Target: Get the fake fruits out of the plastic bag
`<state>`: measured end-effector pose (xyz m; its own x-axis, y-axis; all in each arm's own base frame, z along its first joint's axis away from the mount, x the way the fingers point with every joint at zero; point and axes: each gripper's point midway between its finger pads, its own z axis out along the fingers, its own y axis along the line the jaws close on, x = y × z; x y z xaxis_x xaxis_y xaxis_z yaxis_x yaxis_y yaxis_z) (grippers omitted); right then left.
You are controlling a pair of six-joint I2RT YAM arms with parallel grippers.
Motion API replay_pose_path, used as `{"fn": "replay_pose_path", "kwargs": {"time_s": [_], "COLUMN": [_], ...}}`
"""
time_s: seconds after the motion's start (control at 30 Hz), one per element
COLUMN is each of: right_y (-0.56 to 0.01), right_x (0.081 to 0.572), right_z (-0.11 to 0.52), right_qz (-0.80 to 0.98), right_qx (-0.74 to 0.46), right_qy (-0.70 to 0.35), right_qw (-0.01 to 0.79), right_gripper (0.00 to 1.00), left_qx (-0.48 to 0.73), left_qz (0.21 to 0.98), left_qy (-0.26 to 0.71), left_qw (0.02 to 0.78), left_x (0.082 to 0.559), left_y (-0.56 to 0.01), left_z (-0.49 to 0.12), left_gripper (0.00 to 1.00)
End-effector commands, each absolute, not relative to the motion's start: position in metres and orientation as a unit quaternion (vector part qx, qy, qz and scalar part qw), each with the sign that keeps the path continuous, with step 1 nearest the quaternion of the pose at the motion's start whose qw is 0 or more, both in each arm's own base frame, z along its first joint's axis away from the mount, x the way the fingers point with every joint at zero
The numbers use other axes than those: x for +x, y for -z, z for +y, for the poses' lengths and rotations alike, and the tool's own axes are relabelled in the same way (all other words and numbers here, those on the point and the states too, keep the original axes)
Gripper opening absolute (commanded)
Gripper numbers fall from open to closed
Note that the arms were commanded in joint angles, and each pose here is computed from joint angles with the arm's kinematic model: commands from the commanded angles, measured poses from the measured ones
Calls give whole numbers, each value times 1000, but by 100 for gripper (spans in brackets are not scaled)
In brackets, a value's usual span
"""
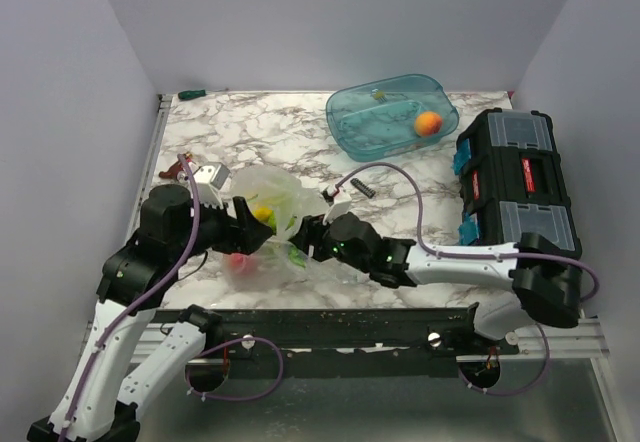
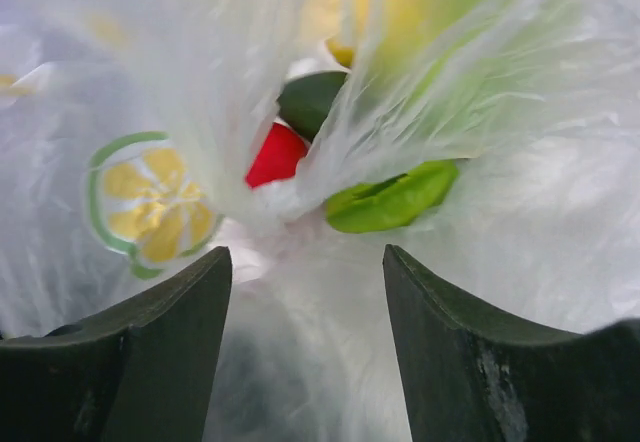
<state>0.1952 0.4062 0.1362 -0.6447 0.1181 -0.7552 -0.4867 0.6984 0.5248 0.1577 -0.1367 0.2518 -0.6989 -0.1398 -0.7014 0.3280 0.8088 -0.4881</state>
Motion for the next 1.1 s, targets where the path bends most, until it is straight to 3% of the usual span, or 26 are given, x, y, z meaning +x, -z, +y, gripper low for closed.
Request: {"fn": "replay_pose_path", "kwargs": {"time_s": [0.0,0.1,0.17,0.27,0.43,0.83,0.93,1.07], "right_y": [-158,-165,-166,-159,-157,-152,-147,-142], "right_x": [167,153,142,129,109,101,103,102], "right_z": [406,404,404,405,412,417,418,423], "right_qz": [814,804,796,789,773,772,775,778], "right_qx": [-136,-151,-166,-183,-201,-213,-214,-222], "right_qy": [-410,-422,-430,-439,-446,-443,-437,-425], "right_qw": [389,391,392,389,404,404,404,406], "right_gripper": [68,75,76,76,75,74,74,74], "left_qx": [160,177,165,175,183,315,309,295], "left_qz": [804,796,812,827,861,868,882,887], "left_qy": [393,412,359,268,154,102,60,31], "left_qw": [416,407,430,462,450,369,352,354], "left_x": [146,143,157,178,217,231,242,254], "left_y": [-313,-320,-314,-304,-284,-232,-219,-219], "left_z": [-169,-181,-175,-170,-166,-201,-195,-192], "left_gripper": [77,92,98,99,99,98,86,55]}}
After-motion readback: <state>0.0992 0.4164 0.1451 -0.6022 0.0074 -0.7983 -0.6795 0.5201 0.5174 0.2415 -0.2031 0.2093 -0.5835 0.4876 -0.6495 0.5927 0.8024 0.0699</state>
